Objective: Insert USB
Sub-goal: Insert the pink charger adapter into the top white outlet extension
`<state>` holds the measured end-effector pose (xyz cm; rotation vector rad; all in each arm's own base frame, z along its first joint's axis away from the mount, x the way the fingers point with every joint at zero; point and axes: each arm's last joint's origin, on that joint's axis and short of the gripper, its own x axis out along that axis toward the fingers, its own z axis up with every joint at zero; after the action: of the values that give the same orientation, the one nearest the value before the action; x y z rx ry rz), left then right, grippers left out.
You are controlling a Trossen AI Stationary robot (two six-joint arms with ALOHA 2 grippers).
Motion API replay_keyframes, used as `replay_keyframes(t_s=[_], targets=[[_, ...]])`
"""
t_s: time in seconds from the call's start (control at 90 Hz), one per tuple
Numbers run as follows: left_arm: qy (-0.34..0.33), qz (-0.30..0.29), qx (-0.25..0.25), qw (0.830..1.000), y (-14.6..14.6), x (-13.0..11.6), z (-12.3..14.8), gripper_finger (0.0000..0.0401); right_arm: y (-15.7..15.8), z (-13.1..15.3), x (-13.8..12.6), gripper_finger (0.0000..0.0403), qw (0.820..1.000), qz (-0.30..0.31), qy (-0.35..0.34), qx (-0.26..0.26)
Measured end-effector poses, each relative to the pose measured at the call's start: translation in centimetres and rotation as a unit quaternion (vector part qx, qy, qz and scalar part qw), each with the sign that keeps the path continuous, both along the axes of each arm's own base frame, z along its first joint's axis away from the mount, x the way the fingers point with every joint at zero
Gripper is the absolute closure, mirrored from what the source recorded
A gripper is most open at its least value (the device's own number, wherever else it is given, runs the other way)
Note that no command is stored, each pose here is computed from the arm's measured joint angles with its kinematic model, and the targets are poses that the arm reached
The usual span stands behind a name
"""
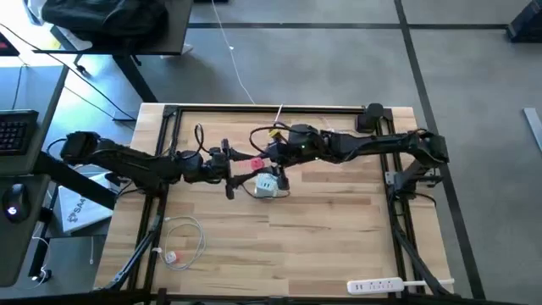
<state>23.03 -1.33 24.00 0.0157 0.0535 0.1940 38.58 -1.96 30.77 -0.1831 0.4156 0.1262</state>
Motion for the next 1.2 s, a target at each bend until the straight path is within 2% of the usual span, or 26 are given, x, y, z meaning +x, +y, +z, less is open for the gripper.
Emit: replay_keyframes(t_s=[0.122, 0.244, 0.511, 0.633, 0.856, 1.022, 1.2], targets=[[0.038, 0.005, -0.017, 0.999, 0.0, -0.9, -0.2, 0.016, -0.2, -1.0, -1.2, 0.0292, 0.995, -0.042, 0.086, -0.01], [0.062, 0.012, -0.033, 0.997, 0.0, -0.9, -0.8, 0.016, -0.2, -2.6, -2.0, 0.0292, 0.982, -0.069, 0.174, 0.018], [0.141, 0.044, -0.089, 0.985, 0.0, 0.5, -4.8, 0.016, 0.7, -6.1, -3.2, 0.0292, 0.93, -0.12, 0.336, 0.085], [0.173, 0.053, -0.078, 0.98, -0.1, 1.3, -6.5, 0.016, 1.2, -7.6, -3.0, 0.0292, 0.91, -0.078, 0.382, 0.137], [0.187, 0.045, -0.044, 0.98, -0.2, 2.0, -7.8, 0.016, 0.9, -10.8, -2.0, 0.0292, 0.879, 0.06, 0.421, 0.213], [0.196, 0.034, -0.039, 0.979, -0.9, 1.9, -7.9, 0.016, -1.0, -13.3, -1.5, 0.0292, 0.858, 0.106, 0.428, 0.264], [0.212, 0.031, -0.026, 0.976, -1.8, 1.6, -8.2, 0.016, -4.5, -15.6, -1.4, 0.0292, 0.832, 0.153, 0.403, 0.35]])
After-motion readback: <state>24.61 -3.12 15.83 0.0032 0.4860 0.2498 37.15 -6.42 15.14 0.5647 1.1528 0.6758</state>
